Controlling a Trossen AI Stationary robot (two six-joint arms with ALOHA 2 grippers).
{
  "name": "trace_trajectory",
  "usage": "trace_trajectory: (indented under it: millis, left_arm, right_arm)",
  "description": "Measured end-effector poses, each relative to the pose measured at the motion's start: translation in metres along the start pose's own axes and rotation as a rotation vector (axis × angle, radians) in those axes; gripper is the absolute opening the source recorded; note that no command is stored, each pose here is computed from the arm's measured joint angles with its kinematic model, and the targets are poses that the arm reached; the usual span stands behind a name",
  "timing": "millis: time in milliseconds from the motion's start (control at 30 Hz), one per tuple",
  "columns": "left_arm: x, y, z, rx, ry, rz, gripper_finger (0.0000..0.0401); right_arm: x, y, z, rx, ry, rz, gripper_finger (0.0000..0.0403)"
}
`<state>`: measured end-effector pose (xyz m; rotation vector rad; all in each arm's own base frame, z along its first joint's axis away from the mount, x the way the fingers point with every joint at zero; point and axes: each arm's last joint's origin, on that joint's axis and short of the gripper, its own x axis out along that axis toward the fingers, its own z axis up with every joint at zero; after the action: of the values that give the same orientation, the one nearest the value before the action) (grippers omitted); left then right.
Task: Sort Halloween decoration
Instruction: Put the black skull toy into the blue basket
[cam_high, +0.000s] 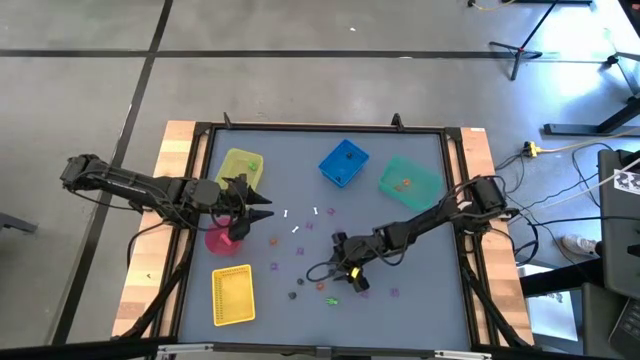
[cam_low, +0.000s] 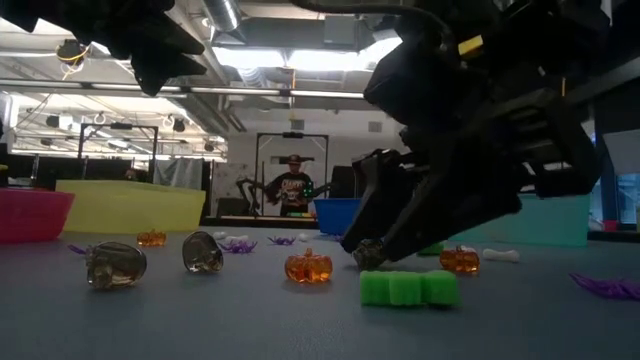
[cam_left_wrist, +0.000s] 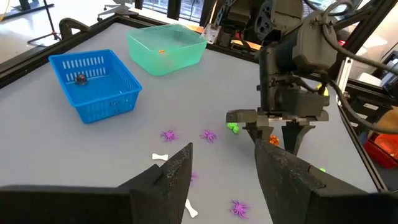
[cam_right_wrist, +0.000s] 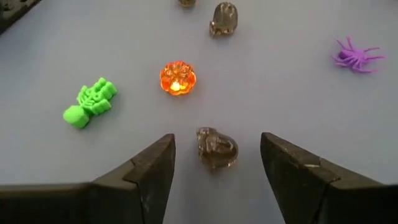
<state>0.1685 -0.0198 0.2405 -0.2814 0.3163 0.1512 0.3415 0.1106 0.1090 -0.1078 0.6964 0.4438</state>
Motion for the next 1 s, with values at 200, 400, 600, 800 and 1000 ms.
trace_trajectory:
  millis: [200, 400, 600, 800, 1000]
  left_arm:
    - [0.0000, 0.0001, -0.0001, 0.000, 0.002, 0.001, 0.0158]
    - [0.0001, 0.0004, -0.0008, 0.002, 0.009, 0.005, 0.0158]
    - [0.0000, 0.0005, -0.0007, 0.002, 0.007, 0.010, 0.0158]
    - [0.0000, 0.0006, -0.0007, 0.002, 0.006, 0.010, 0.0158]
    - [0.0000, 0.0005, -0.0007, 0.002, 0.006, 0.010, 0.0158]
  right_arm:
    - [0.0075, 0.0000, -0.0007, 0.009, 0.001, 0.036, 0.0190]
    - [0.0097, -0.0006, -0.0010, 0.010, 0.007, 0.035, 0.0136]
    - [0.0097, -0.0007, -0.0009, 0.025, 0.007, 0.035, 0.0097]
    - [0.0097, -0.0007, -0.0010, 0.025, 0.007, 0.035, 0.0090]
    - [0.0086, -0.0006, -0.0002, 0.025, 0.006, 0.034, 0.0094]
